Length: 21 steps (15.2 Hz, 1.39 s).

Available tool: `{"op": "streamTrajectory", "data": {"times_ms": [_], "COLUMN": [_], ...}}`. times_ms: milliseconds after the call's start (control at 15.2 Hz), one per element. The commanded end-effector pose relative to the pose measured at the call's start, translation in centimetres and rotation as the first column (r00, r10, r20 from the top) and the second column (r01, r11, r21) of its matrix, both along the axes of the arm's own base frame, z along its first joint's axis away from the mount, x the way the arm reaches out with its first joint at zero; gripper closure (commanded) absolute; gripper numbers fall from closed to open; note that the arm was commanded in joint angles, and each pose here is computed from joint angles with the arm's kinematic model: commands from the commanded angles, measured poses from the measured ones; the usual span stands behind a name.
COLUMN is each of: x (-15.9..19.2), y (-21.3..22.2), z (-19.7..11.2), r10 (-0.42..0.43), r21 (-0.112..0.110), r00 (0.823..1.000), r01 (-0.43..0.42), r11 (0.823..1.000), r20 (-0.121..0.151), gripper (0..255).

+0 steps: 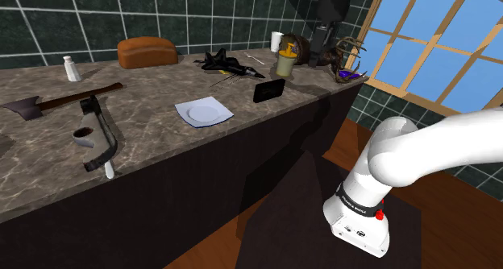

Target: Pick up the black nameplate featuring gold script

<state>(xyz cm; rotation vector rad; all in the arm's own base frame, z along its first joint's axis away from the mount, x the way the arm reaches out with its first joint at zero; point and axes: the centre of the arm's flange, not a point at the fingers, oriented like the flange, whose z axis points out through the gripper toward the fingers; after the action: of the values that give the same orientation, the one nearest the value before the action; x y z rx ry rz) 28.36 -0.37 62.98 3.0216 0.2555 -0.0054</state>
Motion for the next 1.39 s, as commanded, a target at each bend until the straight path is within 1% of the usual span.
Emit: {"op": "streamTrajectory", "data": {"times_ms": [0, 132, 330, 462, 660, 792, 990, 1122, 1320], "x": [0.0, 0.5, 1.5, 2.3, 3.9, 5.1, 7.2, 8.7, 11.2], "y": [0.0, -2.5, -6.1, -8.5, -11.9, -14.1, -17.2, -19.1, -21.8], "z": [0.0, -1.0, -2.5, -3.5, -5.1, -6.2, -7.9, -9.0, -10.8], "r10": [0.000, 0.065, 0.162, 0.226, 0.319, 0.380, 0.469, 0.525, 0.606], "r21": [0.000, 0.006, 0.015, 0.021, 0.032, 0.040, 0.052, 0.060, 0.073], "r00": [1.000, 0.998, 0.987, 0.974, 0.947, 0.924, 0.882, 0.850, 0.794], "r01": [0.000, -0.065, -0.162, -0.225, -0.318, -0.379, -0.467, -0.523, -0.602], "r11": [1.000, 0.998, 0.987, 0.974, 0.947, 0.925, 0.883, 0.850, 0.795], "r20": [0.000, -0.007, -0.017, -0.023, -0.032, -0.037, -0.043, -0.047, -0.052], "gripper": [0, 0, 0, 0, 0, 0, 0, 0, 0]}}
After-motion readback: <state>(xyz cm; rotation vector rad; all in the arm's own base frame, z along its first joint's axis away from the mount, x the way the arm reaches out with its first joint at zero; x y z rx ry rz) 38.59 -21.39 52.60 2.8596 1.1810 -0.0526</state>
